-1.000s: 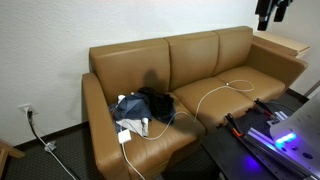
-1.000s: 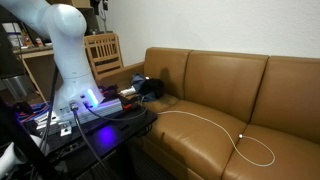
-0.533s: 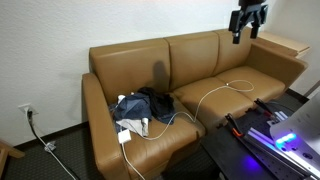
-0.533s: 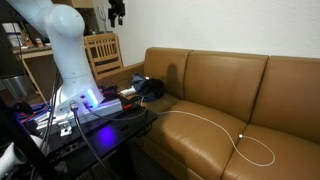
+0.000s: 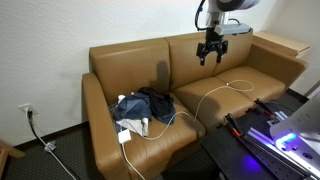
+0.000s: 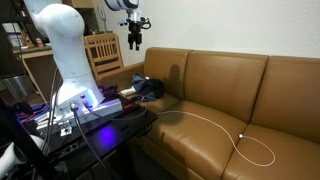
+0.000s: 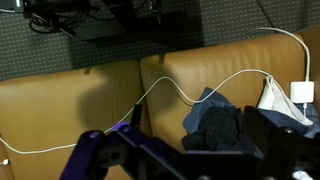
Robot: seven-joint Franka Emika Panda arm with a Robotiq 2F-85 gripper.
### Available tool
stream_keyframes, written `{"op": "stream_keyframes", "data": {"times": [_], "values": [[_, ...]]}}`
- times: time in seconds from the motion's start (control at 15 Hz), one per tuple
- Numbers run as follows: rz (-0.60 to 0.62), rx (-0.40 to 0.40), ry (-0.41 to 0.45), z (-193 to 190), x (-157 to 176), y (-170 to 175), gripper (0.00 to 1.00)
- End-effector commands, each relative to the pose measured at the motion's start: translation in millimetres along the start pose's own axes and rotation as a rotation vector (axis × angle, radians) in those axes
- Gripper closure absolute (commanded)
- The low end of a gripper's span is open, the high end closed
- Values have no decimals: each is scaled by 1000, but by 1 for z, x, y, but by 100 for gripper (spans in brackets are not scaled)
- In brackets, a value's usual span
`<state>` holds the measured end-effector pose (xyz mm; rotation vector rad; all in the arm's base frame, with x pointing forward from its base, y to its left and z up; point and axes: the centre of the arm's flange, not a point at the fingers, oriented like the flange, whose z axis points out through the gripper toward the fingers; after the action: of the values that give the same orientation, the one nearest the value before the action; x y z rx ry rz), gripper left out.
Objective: Move the black clothing and the jean trousers to the right
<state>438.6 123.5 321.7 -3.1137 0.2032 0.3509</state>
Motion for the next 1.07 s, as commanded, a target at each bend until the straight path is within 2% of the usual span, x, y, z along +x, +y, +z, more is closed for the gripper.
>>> {"op": "stream_keyframes", "data": {"times": [0.0, 0.13, 0.2, 0.27, 0.4, 0.47, 0.67, 0.8, 0.93, 1.0], "values": [[3, 4, -3, -1, 3, 0, 0], [8, 12, 14, -14, 5, 1, 0], [66, -11, -8, -9, 18, 11, 0], [118, -24, 9, -2, 30, 15, 0], [128, -11, 3, 29, 56, 14, 0], [113, 23, 3, 45, 69, 8, 0], [76, 7, 65, 85, 95, -21, 0], [35, -39, 108, 116, 116, -45, 0], [-14, -121, 139, 143, 125, -75, 0], [-31, -121, 134, 147, 124, -85, 0]]}}
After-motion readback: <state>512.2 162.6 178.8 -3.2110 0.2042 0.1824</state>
